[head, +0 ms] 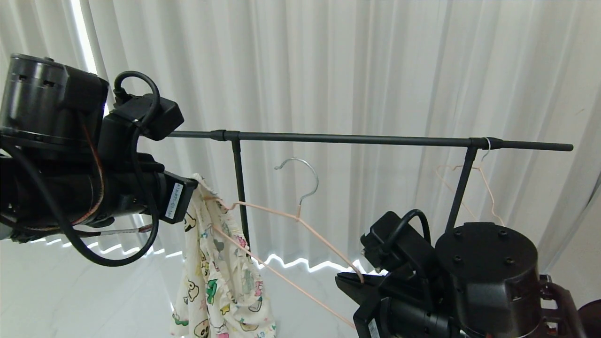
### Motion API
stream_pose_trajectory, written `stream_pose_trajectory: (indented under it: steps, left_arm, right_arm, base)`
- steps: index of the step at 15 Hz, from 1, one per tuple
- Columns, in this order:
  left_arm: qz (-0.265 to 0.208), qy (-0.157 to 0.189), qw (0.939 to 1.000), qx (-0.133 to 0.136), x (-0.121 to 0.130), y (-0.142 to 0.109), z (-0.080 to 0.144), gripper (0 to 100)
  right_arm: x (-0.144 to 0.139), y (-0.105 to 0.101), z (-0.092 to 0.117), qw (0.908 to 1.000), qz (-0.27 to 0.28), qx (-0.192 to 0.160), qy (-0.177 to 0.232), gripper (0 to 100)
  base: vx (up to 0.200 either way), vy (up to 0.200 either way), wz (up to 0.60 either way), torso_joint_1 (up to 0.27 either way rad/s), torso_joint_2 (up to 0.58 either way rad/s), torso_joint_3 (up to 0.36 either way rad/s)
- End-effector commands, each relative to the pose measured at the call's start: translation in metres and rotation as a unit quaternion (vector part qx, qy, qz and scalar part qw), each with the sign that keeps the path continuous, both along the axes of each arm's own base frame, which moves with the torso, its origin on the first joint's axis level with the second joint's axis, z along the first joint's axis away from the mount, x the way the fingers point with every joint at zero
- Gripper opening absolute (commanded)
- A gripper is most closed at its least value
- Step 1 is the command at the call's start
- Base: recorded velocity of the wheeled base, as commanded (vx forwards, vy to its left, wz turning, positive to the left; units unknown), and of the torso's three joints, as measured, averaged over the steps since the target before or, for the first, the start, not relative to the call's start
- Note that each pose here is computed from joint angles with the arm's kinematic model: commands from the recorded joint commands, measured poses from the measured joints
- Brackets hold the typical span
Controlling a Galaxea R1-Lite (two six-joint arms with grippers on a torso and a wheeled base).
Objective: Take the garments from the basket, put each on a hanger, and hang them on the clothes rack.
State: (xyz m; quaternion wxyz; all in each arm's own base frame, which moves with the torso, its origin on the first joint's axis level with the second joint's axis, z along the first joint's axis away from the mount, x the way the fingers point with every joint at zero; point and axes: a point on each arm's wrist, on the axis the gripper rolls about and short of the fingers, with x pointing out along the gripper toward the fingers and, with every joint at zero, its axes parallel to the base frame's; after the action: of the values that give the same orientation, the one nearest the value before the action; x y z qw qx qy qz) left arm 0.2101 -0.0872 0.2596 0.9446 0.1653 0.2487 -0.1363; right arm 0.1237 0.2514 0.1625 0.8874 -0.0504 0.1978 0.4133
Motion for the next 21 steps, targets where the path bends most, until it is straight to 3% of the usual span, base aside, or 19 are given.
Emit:
stream_pose_trajectory:
  steps: [1, 2, 4, 9, 11, 15, 16, 17, 19, 21]
  left_arm:
    - [-0.026, -0.008, 0.9995, -0.016, -0.011, -0.002, 0.005, 0]
    - [-0.072, -0.012, 0.9967, -0.035, -0.019, -0.010, 0.009, 0]
    - [-0.097, -0.020, 0.9941, -0.044, -0.023, -0.020, 0.011, 0]
    - [-0.174, -0.035, 0.9826, -0.057, -0.039, -0.049, 0.015, 0]
    - [-0.187, -0.036, 0.9800, -0.057, -0.042, -0.054, 0.013, 0]
    - [-0.185, -0.036, 0.9804, -0.055, -0.044, -0.053, 0.012, 0]
    - [-0.182, -0.035, 0.9811, -0.054, -0.044, -0.051, 0.011, 100]
    - [-0.177, -0.035, 0.9823, -0.052, -0.045, -0.049, 0.010, 100]
    - [-0.128, -0.041, 0.9905, -0.032, -0.038, -0.040, 0.007, 100]
    - [-0.108, -0.040, 0.9930, -0.026, -0.035, -0.036, 0.003, 100]
  right_arm:
    - [0.000, 0.002, 0.000, 1.0000, 0.001, 0.000, 0.000, 0]
    - [0.001, 0.005, -0.005, 1.0000, 0.004, -0.006, 0.005, 0]
    - [0.004, 0.013, -0.010, 0.9999, 0.003, -0.011, 0.009, 0]
    - [0.012, 0.039, -0.004, 0.9990, -0.009, 0.031, 0.032, 0]
    - [0.011, 0.040, -0.005, 0.9990, -0.006, 0.031, 0.032, 0]
    - [0.010, 0.040, -0.005, 0.9990, -0.008, 0.030, 0.032, 0]
    - [0.011, 0.039, -0.004, 0.9989, -0.009, 0.032, 0.032, 0]
    - [0.011, 0.039, -0.003, 0.9989, -0.012, 0.033, 0.031, 0]
    - [0.011, 0.036, 0.001, 0.9987, -0.019, 0.038, 0.026, 0]
    - [0.011, 0.034, 0.004, 0.9985, -0.029, 0.041, 0.021, 0]
  base:
    - [0.000, 0.000, 0.00, 0.000, 0.00, 0.000]
    - [0.000, 0.000, 0.00, 0.000, 0.00, 0.000]
    - [0.000, 0.000, 0.00, 0.000, 0.00, 0.000]
    - [0.000, 0.000, 0.00, 0.000, 0.00, 0.000]
    - [0.000, 0.000, 0.00, 0.000, 0.00, 0.000]
    - [0.000, 0.000, 0.00, 0.000, 0.00, 0.000]
    - [0.000, 0.000, 0.00, 0.000, 0.00, 0.000]
    - [0.000, 0.000, 0.00, 0.000, 0.00, 0.000]
    - [0.000, 0.000, 0.00, 0.000, 0.00, 0.000]
    - [0.000, 0.000, 0.00, 0.000, 0.00, 0.000]
